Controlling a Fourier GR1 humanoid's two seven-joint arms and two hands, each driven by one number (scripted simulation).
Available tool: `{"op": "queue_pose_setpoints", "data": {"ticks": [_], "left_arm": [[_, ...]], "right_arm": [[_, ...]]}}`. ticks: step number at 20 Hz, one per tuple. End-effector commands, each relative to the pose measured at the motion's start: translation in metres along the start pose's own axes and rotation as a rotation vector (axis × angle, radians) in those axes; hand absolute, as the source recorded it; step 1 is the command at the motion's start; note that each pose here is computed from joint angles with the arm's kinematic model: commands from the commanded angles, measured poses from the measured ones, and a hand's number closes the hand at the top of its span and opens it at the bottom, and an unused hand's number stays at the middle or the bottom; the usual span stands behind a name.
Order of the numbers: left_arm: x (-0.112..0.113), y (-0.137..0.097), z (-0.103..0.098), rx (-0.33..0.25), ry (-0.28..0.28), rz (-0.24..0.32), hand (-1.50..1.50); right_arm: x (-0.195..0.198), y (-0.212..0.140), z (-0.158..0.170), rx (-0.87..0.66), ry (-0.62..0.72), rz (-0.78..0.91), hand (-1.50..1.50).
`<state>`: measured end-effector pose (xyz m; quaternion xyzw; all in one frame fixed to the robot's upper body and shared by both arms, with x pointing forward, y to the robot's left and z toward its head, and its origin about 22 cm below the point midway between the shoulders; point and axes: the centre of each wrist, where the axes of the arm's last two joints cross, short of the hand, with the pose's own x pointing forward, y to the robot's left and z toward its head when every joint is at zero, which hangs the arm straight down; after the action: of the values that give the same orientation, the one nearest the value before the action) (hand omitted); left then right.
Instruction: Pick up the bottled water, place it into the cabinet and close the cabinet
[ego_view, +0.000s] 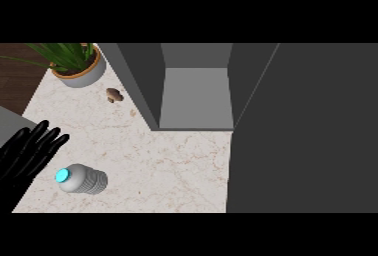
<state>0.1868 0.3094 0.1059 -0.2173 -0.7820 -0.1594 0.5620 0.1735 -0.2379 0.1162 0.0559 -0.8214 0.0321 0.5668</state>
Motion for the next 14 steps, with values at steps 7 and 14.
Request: {"op": "queue_pose_setpoints", "data": {"ticks": [7, 14], "left_arm": [[0.043, 0.042, 0.068, -0.057, 0.111, 0.061, -1.5], [0.014, 0.05, 0.092, -0.046, 0.142, 0.026, -1.5]], "right_arm": [[0.049, 0.016, 0.052, 0.016, 0.084, -0.063, -1.5], [0.055, 0.019, 0.064, 0.009, 0.084, -0.062, -1.5]]}}
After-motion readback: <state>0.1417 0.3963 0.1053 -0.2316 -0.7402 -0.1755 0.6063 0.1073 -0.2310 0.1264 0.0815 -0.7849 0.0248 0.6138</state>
